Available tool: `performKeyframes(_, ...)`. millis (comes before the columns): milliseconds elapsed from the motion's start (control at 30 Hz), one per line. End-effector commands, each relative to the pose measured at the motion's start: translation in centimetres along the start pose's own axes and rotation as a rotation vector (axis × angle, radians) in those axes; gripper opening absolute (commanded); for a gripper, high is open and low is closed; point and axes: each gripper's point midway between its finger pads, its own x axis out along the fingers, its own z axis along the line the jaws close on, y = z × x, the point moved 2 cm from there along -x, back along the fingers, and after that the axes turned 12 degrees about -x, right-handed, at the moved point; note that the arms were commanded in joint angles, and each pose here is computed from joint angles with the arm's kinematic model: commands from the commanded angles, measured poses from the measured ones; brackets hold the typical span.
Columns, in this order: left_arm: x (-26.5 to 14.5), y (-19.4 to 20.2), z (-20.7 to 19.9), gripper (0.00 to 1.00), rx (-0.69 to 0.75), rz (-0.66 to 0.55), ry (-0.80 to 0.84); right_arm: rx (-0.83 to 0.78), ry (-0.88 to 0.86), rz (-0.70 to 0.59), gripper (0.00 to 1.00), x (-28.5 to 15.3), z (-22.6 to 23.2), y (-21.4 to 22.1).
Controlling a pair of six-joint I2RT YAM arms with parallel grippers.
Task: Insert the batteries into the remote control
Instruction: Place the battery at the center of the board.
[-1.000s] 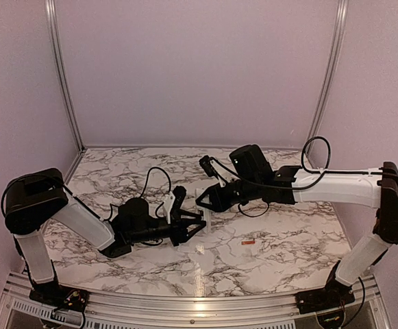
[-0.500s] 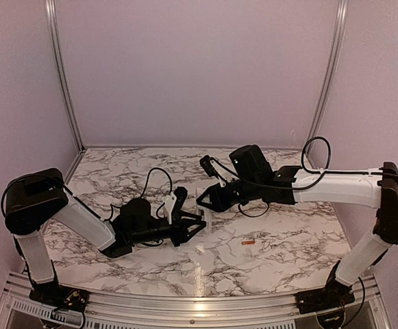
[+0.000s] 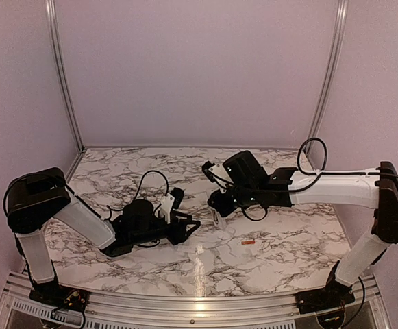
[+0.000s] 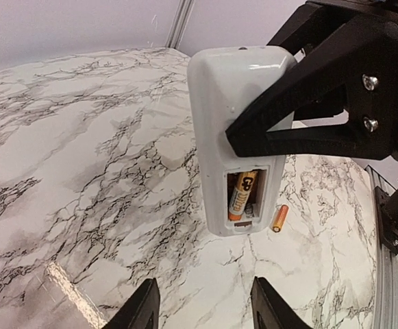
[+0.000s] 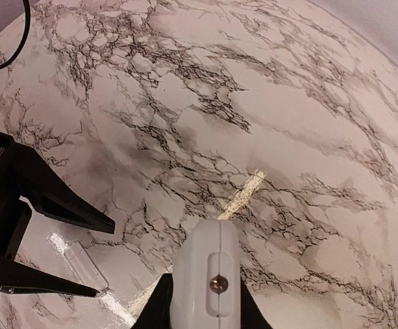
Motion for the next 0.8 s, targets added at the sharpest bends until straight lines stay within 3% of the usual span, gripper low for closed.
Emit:
performKeyframes(0, 0.6, 1.4, 1.9, 0.49, -0.017, 0.048, -0.067, -0.107, 0.156, 0.103, 0.0, 0.9, -1.2, 1.2)
performKeyframes(267, 1.3, 2.1, 2.6, 0.62, -0.026, 0.087, -0.092, -0.277, 0.301, 0.197, 0.0, 1.7, -0.1, 2.2)
performKeyframes(500, 0.9, 1.9, 2.4, 0.61, -0.014, 0.083, -0.072, -0.236, 0.295, 0.155, 0.0, 1.0, -0.2, 0.9)
performKeyframes(600, 0.0, 0.6, 0.3, 0.64, 0.008, 0.049, 0.03, -0.127, 0.225, 0.089, 0.0, -0.4, -1.5, -0.6)
performKeyframes(767, -1.6, -0.7, -2.0, 0.67, 0.07, 0.01, 0.129, 0.045, -0.042, -0.094, 0.0, -3.8, -2.5, -3.2)
